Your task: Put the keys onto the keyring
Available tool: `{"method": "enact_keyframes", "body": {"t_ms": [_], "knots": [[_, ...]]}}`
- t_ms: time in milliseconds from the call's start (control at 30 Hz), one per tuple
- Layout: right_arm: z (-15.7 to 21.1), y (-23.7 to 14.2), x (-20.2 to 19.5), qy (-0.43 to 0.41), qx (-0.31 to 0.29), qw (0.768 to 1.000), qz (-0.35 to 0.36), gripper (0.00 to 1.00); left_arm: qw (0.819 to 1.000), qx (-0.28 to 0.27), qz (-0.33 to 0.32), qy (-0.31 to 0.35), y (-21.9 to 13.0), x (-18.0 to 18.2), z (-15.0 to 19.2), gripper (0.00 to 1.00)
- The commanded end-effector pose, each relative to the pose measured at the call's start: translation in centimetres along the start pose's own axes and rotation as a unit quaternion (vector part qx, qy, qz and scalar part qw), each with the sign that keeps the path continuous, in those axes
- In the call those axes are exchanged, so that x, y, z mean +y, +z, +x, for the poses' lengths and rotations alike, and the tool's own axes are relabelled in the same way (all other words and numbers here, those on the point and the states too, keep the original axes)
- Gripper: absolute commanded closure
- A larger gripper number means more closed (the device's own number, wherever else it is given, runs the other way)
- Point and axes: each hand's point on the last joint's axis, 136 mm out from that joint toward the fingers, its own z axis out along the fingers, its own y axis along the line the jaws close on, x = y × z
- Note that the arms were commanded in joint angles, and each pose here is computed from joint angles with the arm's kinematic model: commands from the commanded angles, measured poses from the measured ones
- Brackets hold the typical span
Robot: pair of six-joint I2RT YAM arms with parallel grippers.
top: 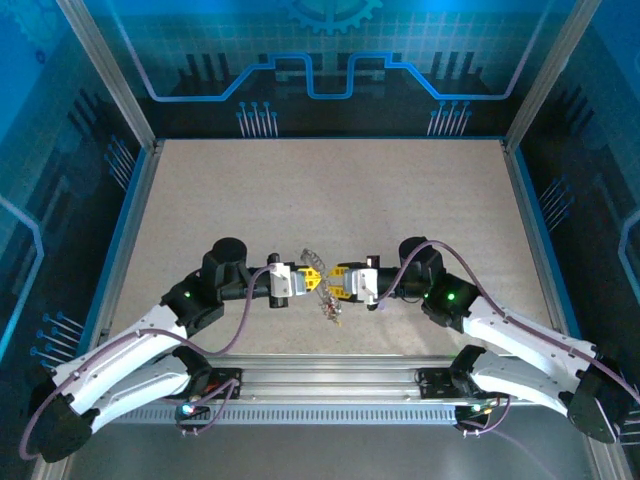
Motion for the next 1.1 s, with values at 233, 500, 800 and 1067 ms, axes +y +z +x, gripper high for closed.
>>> {"method": "enact_keyframes", "body": {"t_ms": [233,500,800,1067], "knots": [[-1.9,-0.8,0.5,-0.017,-0.034,0.998,-0.045,0.73,0.998,-0.033,0.037,0.033,-0.1,-1.1,-1.6,1.0],[-2.3,-0.7,1.2,-0.01,-0.039,0.996,-0.08,0.76,0.997,-0.034,0.055,0.045,0.0,-1.5,-1.7,1.0],[-2.0,-0.4,1.5,0.005,-0.027,0.994,-0.102,0.77,0.994,-0.052,0.073,0.069,-0.2,-2.2,-2.4,1.0],[-2.0,-0.5,2.4,0.027,-0.021,0.99,-0.136,0.76,0.99,-0.062,0.083,0.096,-0.4,-2.4,-3.0,1.0]]}}
